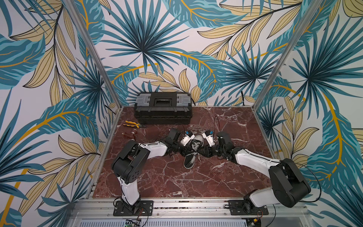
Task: Tie the shoes
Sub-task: Cross the shoelace with the shoelace.
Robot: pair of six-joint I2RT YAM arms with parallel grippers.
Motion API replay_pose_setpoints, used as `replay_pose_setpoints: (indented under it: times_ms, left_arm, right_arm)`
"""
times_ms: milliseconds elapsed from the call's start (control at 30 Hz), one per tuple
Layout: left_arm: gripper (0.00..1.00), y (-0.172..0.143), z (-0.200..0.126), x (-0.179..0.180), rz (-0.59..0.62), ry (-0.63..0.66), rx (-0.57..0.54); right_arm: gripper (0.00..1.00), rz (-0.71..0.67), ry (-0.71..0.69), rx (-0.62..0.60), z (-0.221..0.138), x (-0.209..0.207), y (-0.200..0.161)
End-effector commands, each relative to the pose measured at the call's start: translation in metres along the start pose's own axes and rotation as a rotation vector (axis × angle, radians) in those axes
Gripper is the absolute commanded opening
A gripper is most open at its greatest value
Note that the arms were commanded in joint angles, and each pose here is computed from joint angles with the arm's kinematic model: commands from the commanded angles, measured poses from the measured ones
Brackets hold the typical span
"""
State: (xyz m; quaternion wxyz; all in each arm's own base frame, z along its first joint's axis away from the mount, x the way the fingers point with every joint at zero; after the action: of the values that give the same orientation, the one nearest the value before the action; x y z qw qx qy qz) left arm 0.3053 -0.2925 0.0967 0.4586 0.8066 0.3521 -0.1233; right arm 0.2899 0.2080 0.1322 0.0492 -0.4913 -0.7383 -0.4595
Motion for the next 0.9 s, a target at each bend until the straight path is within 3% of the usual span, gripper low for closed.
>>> replay_pose_setpoints:
  times_ms: [0, 200, 500, 867]
  left_arm:
    - [0.0, 0.015, -0.006, -0.006, 0.058, 0.011, -0.032]
    - [0.0, 0.015, -0.007, -0.008, 0.064, 0.001, -0.038]
    - [0.0, 0.02, -0.019, -0.026, 0.134, -0.053, -0.094]
    - [0.0, 0.011, -0.017, -0.023, 0.159, -0.054, -0.053]
  right_arm:
    - [0.34, 0.027, -0.104, -0.006, -0.005, -0.015, -0.007]
    - [0.29, 0.074, -0.257, 0.042, 0.001, -0.038, -0.008]
    - [0.23, 0.064, -0.19, 0.061, 0.012, -0.031, -0.008]
    - [0.21, 0.047, -0.15, 0.059, 0.022, -0.031, -0.004]
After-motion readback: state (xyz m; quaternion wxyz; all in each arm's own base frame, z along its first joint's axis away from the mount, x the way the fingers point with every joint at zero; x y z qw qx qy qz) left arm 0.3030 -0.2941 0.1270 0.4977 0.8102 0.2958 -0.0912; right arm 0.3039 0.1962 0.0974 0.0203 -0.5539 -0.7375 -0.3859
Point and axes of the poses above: each gripper's point midway between its finger pads, its own z axis out along the fingers, its own x axis along the line the jaws close on, y = z × x, the point moved 4 cm from there along -z, back along the fingers, and after that the axes turned 2 degrees about -z, right-handed, at the moved point
